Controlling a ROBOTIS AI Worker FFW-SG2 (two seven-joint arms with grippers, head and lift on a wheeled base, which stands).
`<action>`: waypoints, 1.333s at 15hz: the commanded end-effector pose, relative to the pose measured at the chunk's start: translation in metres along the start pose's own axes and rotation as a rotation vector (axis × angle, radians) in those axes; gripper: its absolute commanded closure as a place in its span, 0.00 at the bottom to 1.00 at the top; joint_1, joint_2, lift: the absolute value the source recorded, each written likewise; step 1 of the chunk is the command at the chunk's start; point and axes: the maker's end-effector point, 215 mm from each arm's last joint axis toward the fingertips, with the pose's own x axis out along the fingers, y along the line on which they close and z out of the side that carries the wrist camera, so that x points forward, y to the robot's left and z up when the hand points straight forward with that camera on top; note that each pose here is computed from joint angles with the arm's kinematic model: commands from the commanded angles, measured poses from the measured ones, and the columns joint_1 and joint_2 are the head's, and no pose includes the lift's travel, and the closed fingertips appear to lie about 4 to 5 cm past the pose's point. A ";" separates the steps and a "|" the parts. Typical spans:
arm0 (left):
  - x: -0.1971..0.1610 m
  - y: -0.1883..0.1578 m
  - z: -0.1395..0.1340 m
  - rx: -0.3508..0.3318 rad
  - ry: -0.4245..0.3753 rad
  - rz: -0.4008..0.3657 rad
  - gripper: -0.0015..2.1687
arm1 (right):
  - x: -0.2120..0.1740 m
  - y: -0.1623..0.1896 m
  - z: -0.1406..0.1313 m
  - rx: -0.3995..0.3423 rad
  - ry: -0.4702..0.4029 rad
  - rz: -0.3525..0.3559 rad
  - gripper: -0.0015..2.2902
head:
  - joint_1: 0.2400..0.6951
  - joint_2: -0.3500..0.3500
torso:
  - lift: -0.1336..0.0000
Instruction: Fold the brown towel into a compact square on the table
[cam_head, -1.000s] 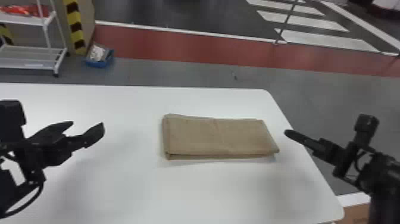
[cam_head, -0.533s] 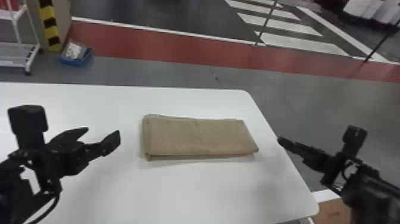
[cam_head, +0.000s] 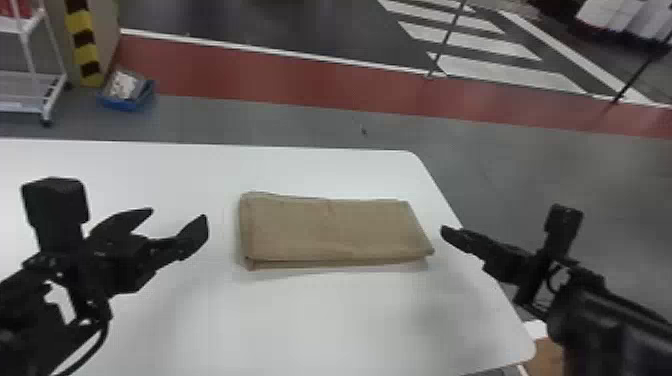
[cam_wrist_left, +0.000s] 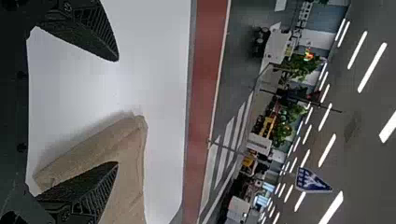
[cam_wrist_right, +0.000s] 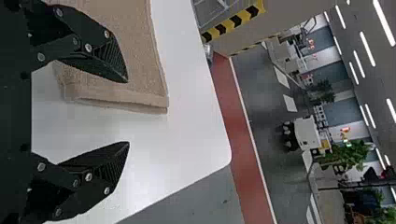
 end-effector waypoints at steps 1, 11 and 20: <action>-0.008 0.025 0.010 -0.001 -0.025 0.038 0.05 | 0.018 0.030 -0.007 -0.018 0.030 0.055 0.88 | 1.00 0.00 | 0.07; -0.046 0.130 0.077 0.024 -0.183 0.204 0.05 | 0.097 0.186 -0.071 -0.159 0.187 0.202 0.88 | 1.00 0.37 | 0.07; -0.047 0.132 0.076 0.021 -0.183 0.201 0.05 | 0.115 0.263 -0.105 -0.202 0.260 0.303 0.88 | 1.00 0.54 | 0.07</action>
